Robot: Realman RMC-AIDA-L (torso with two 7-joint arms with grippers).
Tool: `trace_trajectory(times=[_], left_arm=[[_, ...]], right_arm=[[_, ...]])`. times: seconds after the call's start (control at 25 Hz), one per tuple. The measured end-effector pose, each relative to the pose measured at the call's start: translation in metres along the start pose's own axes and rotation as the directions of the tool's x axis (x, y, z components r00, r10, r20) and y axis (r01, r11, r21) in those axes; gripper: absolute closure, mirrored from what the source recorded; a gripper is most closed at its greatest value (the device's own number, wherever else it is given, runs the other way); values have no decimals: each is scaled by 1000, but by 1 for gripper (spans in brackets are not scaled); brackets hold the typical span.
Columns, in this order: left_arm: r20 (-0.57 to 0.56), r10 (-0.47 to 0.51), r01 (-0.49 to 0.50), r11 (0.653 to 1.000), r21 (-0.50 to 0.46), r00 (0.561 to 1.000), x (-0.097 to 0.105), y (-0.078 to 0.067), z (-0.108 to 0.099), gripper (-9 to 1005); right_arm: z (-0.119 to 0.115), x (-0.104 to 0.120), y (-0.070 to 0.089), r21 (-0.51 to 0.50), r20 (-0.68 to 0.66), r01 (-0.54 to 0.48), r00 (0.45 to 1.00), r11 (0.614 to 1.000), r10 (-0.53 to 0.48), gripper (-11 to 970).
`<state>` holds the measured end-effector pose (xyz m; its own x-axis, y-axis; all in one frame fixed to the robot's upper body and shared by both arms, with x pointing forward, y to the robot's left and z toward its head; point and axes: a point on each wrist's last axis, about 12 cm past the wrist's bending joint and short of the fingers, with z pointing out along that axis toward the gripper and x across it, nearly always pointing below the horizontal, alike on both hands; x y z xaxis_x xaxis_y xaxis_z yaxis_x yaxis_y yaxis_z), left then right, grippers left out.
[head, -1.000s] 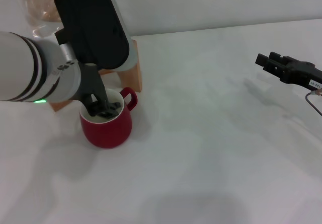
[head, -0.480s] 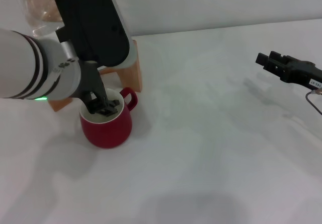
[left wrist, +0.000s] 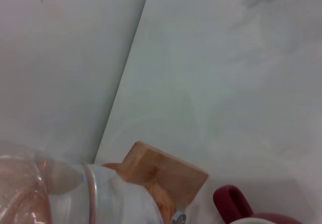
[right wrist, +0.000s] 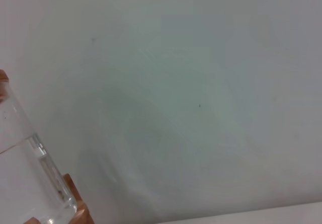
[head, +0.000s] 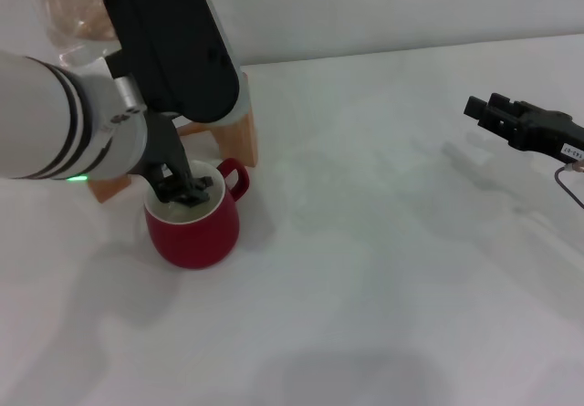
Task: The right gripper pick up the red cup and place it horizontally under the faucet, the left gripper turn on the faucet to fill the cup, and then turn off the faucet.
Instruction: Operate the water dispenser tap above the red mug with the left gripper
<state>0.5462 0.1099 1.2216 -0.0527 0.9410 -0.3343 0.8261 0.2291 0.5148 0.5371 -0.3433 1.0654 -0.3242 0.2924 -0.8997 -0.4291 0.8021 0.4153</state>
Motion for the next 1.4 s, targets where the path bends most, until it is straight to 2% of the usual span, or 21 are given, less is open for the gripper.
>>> trace_trajectory(times=[1.4], left_arm=[[-9,10,-10,1000,-27,1000,-3,-1,1,120]], right_arm=[[-2,2,0,1,-2,-3,1000,1000,3,447]])
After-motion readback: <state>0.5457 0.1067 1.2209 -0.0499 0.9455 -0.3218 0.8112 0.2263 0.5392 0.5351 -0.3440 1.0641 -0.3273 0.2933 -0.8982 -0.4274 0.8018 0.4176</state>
